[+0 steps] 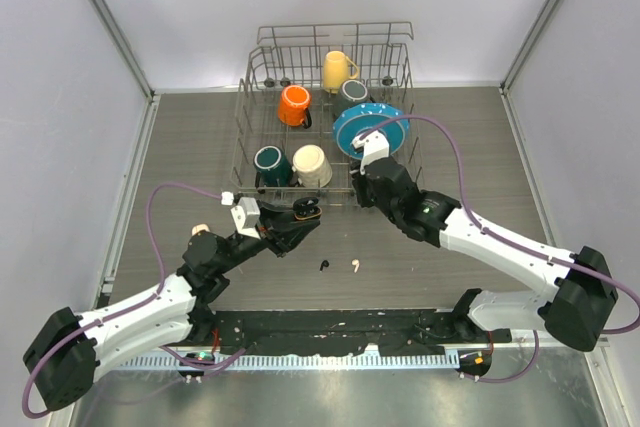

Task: Insert the wireless bluetooth earbuds into the charging case
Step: Pick up the earbud from the center of the board, then place the earbud in the charging case.

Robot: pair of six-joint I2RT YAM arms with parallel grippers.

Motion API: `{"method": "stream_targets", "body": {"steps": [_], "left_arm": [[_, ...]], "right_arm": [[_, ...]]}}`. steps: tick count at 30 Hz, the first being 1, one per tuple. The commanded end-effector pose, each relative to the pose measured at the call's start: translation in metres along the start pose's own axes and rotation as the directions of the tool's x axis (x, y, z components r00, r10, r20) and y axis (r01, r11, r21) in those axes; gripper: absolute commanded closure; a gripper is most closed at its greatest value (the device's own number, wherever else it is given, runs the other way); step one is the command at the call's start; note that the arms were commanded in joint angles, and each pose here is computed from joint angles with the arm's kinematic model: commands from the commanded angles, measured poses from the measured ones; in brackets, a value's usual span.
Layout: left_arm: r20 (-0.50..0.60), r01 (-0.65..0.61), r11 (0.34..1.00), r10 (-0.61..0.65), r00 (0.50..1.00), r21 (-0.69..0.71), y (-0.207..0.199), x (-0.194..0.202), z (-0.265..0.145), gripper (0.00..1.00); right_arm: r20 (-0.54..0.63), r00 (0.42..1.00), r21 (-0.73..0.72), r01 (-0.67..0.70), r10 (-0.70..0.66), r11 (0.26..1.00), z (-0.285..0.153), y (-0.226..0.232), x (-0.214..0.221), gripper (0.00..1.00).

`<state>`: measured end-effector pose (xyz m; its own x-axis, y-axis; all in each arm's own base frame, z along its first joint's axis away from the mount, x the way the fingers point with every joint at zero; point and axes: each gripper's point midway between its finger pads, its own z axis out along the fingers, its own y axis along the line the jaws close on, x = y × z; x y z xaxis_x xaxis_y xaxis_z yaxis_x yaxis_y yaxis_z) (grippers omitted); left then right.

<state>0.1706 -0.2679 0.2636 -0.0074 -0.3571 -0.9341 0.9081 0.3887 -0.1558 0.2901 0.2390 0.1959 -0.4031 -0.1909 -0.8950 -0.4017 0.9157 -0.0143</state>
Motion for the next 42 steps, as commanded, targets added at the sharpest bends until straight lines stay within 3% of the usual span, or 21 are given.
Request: {"method": "stream_targets", "body": {"steps": [1, 10, 26, 36, 42], "left_arm": [[0.06, -0.014, 1.0, 0.014, 0.998, 0.002, -0.001, -0.018, 0.004, 1.0], [0.054, -0.012, 1.0, 0.012, 0.998, 0.002, -0.001, -0.015, 0.004, 1.0], [0.012, -0.023, 1.0, 0.023, 1.0, 0.0, 0.002, -0.007, 0.009, 1.0], [-0.005, -0.037, 0.999, 0.037, 0.999, 0.007, 0.003, -0.006, 0.015, 1.0], [-0.024, -0.043, 0.999, 0.043, 0.999, 0.006, 0.004, -0.006, 0.017, 1.0]], "right_arm": [[0.062, 0.997, -0.036, -0.042, 0.044, 0.998, -0.01, 0.006, -0.023, 0.99], [0.091, 0.994, -0.01, -0.057, 0.058, 0.998, -0.009, 0.003, -0.033, 0.99], [0.222, 0.969, -0.161, -0.075, 0.11, 0.984, -0.06, 0.017, -0.093, 0.99], [0.257, 0.964, -0.324, 0.013, 0.075, 0.946, -0.105, 0.062, -0.121, 0.99], [0.233, 0.972, -0.364, 0.081, 0.006, 0.928, -0.117, 0.088, -0.112, 0.99]]}}
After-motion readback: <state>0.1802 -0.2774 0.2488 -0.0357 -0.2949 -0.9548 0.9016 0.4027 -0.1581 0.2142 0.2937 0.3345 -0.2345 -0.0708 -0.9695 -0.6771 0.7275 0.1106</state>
